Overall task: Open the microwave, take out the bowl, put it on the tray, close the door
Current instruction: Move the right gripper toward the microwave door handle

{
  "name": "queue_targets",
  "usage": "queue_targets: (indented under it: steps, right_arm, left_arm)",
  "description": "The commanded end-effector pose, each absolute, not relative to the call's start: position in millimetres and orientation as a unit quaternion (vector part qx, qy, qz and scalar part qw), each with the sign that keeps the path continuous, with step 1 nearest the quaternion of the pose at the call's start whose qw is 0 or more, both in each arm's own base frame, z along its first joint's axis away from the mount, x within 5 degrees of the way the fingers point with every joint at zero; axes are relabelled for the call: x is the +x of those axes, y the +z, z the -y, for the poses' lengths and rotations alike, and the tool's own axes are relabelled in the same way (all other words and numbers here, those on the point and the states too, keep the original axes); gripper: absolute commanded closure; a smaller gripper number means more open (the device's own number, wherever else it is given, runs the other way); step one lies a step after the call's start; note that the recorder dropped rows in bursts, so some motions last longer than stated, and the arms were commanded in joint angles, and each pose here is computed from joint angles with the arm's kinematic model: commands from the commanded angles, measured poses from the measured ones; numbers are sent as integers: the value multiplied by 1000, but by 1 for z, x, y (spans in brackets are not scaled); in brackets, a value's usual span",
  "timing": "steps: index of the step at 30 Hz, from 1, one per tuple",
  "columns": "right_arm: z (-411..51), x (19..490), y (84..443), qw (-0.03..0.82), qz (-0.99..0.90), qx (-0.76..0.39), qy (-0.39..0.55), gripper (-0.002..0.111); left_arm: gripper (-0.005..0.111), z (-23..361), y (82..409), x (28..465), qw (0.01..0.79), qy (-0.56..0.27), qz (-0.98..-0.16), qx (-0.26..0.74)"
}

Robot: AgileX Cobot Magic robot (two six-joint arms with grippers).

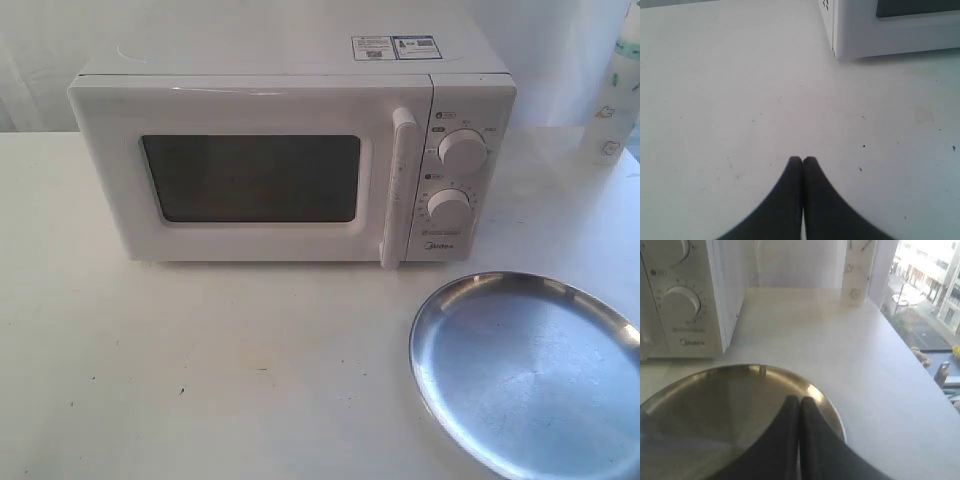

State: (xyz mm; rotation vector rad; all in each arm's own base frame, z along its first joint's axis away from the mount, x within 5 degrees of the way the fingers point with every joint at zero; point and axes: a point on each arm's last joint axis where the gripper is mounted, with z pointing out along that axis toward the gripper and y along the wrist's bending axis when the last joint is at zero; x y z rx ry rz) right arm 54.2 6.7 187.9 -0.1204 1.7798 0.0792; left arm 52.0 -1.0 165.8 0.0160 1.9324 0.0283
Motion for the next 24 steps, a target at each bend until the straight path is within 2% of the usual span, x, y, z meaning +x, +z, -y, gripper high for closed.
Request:
queue_targets:
  steps: [1, 6, 8, 10, 15, 21, 24]
  right_arm:
    - [-7, 56, 205, 704, -707, -46, 38, 108]
    - [-5, 43, 252, 866, -494, -12, 78, 108]
    - [-3, 32, 267, 895, -398, 41, 195, 108]
    - [-5, 28, 271, 884, -367, 62, 283, 108]
    - [-12, 42, 268, 870, -446, 12, 213, 108]
    - [-27, 93, 254, 799, -569, -39, 192, 108]
    - [-44, 128, 251, 757, -611, -121, 196, 108]
  left_arm:
    - [107, 2, 167, 52, 569, 6, -822, 6]
    - [107, 2, 167, 52, 569, 6, -822, 6]
    - [107, 2, 167, 52, 569, 6, -822, 6]
    - [107, 2, 167, 52, 569, 6, -822, 6]
    - [107, 2, 167, 52, 569, 6, -822, 6]
    - [107, 2, 167, 52, 569, 6, -822, 6]
    - [107, 2, 167, 52, 569, 6, -822, 6]
